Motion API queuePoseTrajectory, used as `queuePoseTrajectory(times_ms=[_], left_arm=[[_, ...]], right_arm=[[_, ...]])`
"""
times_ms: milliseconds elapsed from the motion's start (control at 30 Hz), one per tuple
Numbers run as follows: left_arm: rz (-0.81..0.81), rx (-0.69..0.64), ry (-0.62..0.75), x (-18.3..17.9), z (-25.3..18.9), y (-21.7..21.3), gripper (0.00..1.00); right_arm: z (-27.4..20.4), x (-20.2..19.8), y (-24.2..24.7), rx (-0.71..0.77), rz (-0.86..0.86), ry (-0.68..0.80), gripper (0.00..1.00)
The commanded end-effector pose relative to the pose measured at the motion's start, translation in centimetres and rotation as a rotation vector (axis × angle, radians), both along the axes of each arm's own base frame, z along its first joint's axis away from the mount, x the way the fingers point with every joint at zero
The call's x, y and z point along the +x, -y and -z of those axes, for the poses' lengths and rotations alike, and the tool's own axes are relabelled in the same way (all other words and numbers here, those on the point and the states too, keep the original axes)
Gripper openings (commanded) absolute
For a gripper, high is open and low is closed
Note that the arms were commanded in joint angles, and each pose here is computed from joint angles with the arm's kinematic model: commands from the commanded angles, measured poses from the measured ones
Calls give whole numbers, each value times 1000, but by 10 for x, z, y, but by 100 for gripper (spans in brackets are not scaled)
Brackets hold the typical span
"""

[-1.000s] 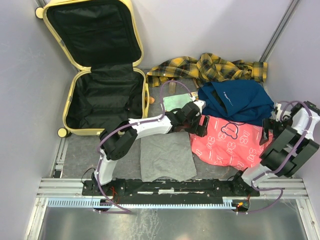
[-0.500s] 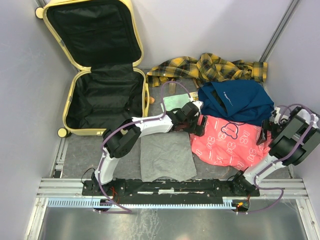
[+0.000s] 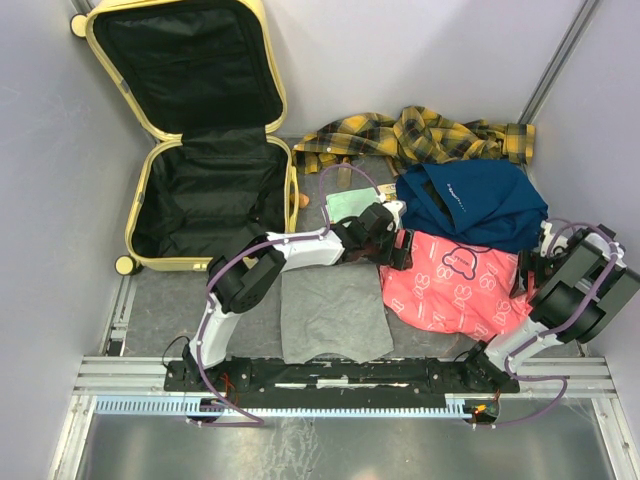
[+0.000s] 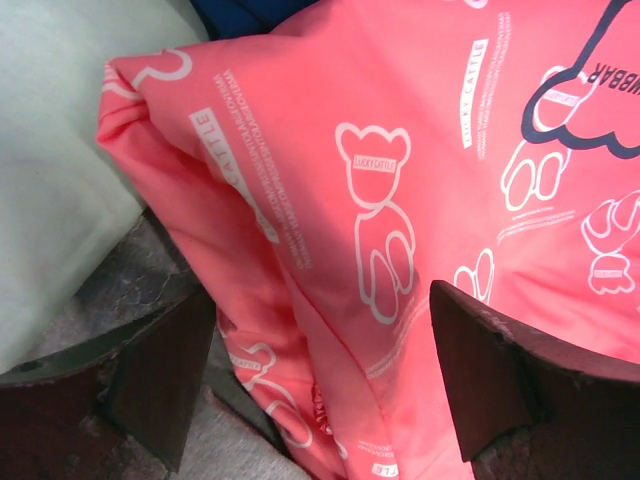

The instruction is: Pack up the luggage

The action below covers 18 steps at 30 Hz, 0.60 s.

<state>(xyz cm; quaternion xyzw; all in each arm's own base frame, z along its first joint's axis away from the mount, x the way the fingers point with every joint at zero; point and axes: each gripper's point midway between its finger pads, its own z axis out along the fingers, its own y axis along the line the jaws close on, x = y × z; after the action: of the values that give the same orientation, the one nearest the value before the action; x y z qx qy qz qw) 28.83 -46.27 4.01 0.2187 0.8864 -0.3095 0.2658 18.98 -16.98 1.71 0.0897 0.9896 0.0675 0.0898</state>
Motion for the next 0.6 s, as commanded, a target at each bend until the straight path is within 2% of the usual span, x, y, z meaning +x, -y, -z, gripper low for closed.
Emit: queuePoseTrajectory(times_ms=[0,167,267,333,367,400,433,567], left_arm=[[24,12,-107,-25,33,-1,89],[128,-59,-17,-35,8,28,54],[180,-90,20,-43,-9,47,34],[194,-109,31,-45,-22,55,17],[194,-126,36,-44,-31,60,10],[189,-138,37,-44,-39,62,4],[188,-154,45,-43,-52,64,3],[183,-209,99,-41,-100,64,3]], right_arm=[[8,13,-17,81,-28,80,80],[-6,19,-31,137,-18,137,53],[-26,26,-37,181,-11,172,30],[-43,27,-42,189,-21,191,9],[-52,26,-44,190,-27,198,3],[-61,24,-44,180,-32,206,2],[-74,21,-45,166,-34,213,2],[-112,11,-51,135,-50,250,2]])
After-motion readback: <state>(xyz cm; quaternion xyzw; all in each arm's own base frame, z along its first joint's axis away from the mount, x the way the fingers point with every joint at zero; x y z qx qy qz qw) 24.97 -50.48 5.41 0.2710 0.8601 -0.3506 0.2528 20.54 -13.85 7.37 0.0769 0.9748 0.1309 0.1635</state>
